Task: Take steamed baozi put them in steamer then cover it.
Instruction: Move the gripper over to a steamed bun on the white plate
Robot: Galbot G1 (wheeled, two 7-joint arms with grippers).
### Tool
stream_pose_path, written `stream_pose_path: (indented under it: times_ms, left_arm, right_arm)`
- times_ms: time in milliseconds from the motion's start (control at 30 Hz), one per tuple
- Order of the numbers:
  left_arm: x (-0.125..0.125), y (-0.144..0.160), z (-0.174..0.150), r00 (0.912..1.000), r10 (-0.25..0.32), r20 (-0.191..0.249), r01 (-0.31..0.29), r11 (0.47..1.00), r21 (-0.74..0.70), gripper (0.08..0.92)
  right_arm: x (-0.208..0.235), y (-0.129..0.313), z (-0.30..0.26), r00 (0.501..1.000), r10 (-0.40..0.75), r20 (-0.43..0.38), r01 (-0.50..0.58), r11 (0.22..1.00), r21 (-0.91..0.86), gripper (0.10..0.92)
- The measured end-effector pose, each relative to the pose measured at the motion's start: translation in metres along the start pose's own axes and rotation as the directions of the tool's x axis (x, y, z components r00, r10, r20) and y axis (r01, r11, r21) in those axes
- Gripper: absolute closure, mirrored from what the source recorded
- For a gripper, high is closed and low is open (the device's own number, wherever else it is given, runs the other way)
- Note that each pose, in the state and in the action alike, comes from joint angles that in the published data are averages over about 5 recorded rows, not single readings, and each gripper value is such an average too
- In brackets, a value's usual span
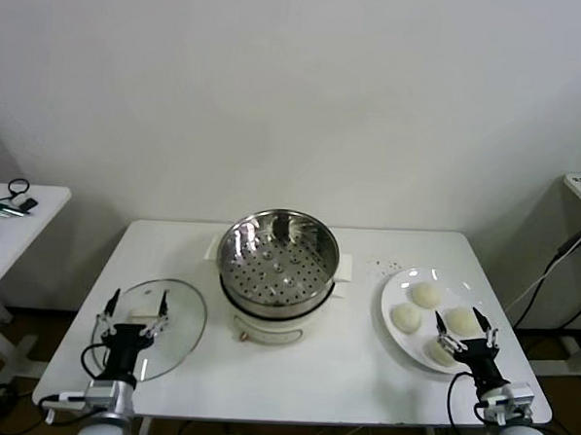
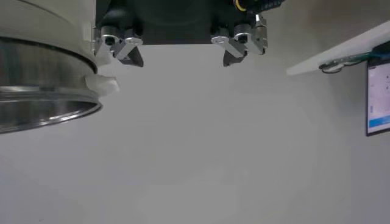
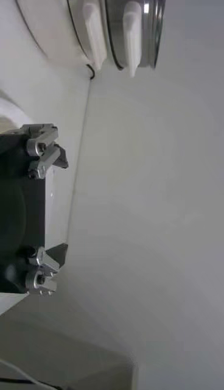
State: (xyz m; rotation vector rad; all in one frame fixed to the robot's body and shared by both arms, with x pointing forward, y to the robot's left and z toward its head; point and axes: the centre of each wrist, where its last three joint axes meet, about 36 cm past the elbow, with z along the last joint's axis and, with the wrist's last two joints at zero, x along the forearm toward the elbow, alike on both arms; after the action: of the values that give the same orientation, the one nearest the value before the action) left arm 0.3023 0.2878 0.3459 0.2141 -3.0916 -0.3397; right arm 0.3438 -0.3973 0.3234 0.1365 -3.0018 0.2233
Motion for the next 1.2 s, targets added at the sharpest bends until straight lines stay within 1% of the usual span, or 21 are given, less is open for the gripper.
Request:
stream_pose_path:
  times_ms: [100, 233, 367, 500, 700, 900, 1033, 1200]
  left_arm:
    - [0.000, 0.001, -0.002, 1.0000, -0.001, 0.004, 0.001, 1.000, -0.003, 0.177]
    - [-0.002, 0.000, -0.005, 0.9999, -0.001, 0.014, 0.001, 1.000, -0.008, 0.177]
    - [-0.002, -0.002, -0.008, 0.9999, 0.001, 0.016, -0.001, 1.000, -0.007, 0.177]
    - [-0.001, -0.005, -0.012, 0.9999, 0.001, 0.014, -0.001, 1.000, 0.009, 0.177]
    - [-0.001, -0.007, -0.015, 0.9999, -0.007, 0.011, 0.007, 0.999, 0.035, 0.177]
    - [-0.002, -0.006, -0.021, 0.9995, -0.031, 0.008, 0.031, 0.997, 0.067, 0.177]
    - [-0.004, -0.006, -0.024, 0.9992, -0.039, -0.001, 0.039, 0.996, 0.086, 0.177]
    - [-0.006, -0.008, -0.023, 0.9989, -0.044, -0.015, 0.046, 0.993, 0.107, 0.177]
  right_arm:
    - [-0.005, -0.005, -0.004, 1.000, -0.021, -0.007, 0.021, 0.999, 0.024, 0.200]
    - [-0.017, -0.022, -0.016, 0.995, -0.088, -0.043, 0.092, 0.991, 0.093, 0.200]
    - [-0.033, -0.047, -0.034, 0.978, -0.174, -0.114, 0.192, 0.964, 0.185, 0.200]
    - [-0.050, -0.076, -0.054, 0.941, -0.261, -0.214, 0.315, 0.906, 0.282, 0.200]
    - [-0.083, -0.115, -0.087, 0.856, -0.357, -0.374, 0.494, 0.778, 0.389, 0.200]
    - [-0.127, -0.142, -0.119, 0.746, -0.423, -0.514, 0.650, 0.629, 0.426, 0.200]
    - [-0.160, -0.151, -0.139, 0.670, -0.443, -0.596, 0.733, 0.526, 0.432, 0.200]
    - [-0.201, -0.155, -0.161, 0.581, -0.435, -0.688, 0.808, 0.410, 0.424, 0.200]
